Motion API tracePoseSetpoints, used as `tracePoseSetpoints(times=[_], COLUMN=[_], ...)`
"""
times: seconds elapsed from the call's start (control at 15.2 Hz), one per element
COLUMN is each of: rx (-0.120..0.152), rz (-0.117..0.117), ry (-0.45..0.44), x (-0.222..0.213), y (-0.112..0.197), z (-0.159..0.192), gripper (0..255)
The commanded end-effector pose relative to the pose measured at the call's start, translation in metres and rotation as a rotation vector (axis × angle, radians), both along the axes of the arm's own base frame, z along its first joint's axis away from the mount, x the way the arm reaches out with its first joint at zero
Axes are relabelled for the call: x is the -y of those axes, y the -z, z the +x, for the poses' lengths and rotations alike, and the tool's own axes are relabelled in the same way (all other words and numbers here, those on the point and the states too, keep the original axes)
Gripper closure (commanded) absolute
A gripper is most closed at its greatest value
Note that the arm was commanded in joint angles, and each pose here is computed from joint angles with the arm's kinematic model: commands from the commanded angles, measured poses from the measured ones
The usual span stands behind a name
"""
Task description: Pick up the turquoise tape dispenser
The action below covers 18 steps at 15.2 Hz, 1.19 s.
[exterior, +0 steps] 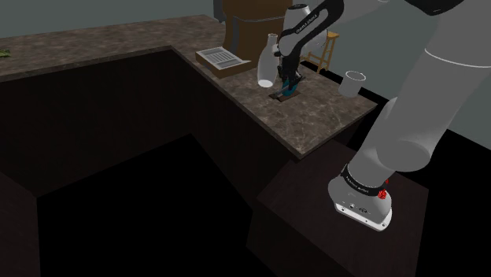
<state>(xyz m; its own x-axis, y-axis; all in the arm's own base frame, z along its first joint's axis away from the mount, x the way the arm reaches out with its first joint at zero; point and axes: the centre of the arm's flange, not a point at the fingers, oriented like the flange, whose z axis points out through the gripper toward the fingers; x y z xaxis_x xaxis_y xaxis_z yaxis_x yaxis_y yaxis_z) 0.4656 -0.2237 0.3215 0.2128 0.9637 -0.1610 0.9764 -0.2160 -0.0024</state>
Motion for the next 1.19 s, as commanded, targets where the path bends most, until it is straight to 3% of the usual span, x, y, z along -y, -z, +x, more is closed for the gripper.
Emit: tracePoseSetpoints(times=[0.0, 1.12], rx=[-0.001, -0.001], rz=[0.000, 0.000], ry=[0.001, 0.001], x=[0.000, -0.001], y=[0.000, -0.079], z=[0.000, 0.000], gripper=[255, 255])
